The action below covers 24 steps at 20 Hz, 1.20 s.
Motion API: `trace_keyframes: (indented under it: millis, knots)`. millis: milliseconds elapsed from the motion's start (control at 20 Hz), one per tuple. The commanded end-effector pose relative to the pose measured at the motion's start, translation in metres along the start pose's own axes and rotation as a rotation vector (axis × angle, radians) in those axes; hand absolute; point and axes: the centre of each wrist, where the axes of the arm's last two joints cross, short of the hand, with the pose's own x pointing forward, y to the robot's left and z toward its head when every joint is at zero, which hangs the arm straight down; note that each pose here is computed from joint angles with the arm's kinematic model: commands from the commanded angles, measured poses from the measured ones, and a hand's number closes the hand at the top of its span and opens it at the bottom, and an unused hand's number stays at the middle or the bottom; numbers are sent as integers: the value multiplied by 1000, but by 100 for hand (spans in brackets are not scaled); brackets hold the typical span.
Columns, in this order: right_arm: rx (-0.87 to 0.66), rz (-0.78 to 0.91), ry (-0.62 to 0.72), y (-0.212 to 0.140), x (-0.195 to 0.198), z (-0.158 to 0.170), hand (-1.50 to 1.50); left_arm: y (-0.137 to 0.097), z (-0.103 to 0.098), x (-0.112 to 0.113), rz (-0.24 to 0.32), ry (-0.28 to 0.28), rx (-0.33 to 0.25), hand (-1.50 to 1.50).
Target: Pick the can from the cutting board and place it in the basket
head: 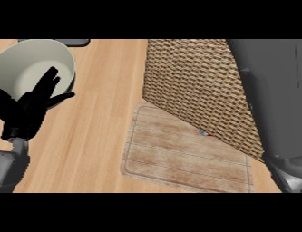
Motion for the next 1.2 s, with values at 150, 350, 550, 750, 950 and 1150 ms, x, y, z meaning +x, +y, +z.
trace_keyframes:
  millis: [150, 350, 550, 750, 950, 1150]
  knots:
    - [-144, 56, 301, -14, 53, -24, 150, 7, 0, -9, -16, 67, 37, 0]
    - [-211, 166, 349, -30, 60, -44, 150, 10, 0, -6, -6, 44, 34, 0]
    - [-253, 199, 401, -37, 42, -69, 150, 6, -4, -7, -6, 44, 39, 0]
    - [-253, 226, 446, -48, 25, -88, 150, 14, 0, -10, -17, 59, 51, 0]
    - [-224, 263, 446, -46, 0, -104, 150, 9, -1, -9, -18, 52, 60, 0]
    - [-230, 219, 444, -40, -27, -114, 150, 22, 3, -11, -18, 73, 79, 0]
